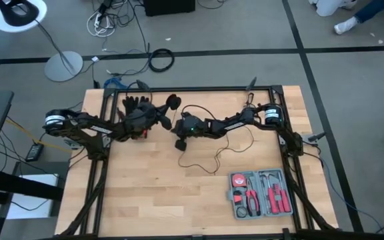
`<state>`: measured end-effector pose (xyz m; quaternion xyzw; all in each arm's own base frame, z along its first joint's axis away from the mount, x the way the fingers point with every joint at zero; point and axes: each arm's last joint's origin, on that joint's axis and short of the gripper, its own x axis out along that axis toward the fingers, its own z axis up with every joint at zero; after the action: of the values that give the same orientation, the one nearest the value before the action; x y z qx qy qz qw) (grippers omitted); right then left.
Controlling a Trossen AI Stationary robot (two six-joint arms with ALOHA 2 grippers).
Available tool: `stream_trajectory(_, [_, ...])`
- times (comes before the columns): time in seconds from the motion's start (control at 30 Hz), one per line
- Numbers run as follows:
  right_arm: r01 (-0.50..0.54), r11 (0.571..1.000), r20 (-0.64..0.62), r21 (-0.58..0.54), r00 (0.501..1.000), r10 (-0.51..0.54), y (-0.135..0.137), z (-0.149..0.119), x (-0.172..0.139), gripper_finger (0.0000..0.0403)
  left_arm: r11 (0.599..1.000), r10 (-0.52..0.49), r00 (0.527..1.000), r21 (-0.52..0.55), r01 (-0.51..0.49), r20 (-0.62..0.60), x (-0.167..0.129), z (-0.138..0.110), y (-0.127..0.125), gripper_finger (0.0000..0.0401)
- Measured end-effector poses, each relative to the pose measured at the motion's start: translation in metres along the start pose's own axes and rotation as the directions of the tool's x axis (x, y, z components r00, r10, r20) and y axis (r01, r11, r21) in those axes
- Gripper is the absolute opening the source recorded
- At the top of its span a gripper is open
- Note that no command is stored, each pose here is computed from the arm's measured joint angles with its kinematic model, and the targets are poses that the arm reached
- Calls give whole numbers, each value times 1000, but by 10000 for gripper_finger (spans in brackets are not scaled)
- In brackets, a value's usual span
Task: Coil cords
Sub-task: Coil the black wire
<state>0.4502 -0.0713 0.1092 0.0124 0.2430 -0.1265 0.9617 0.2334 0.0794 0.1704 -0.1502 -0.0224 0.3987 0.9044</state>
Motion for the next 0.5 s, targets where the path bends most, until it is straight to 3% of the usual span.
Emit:
stream_trajectory(0.37, [-197,977,13,-79,980,199,14,12,-9,0,965,73,986,261,-32,-147,10,-4,-5,0])
stream_trajectory(0.5, [-214,972,21,-100,976,217,13,25,-20,0,945,105,971,325,-30,-214,8,-11,-1,0])
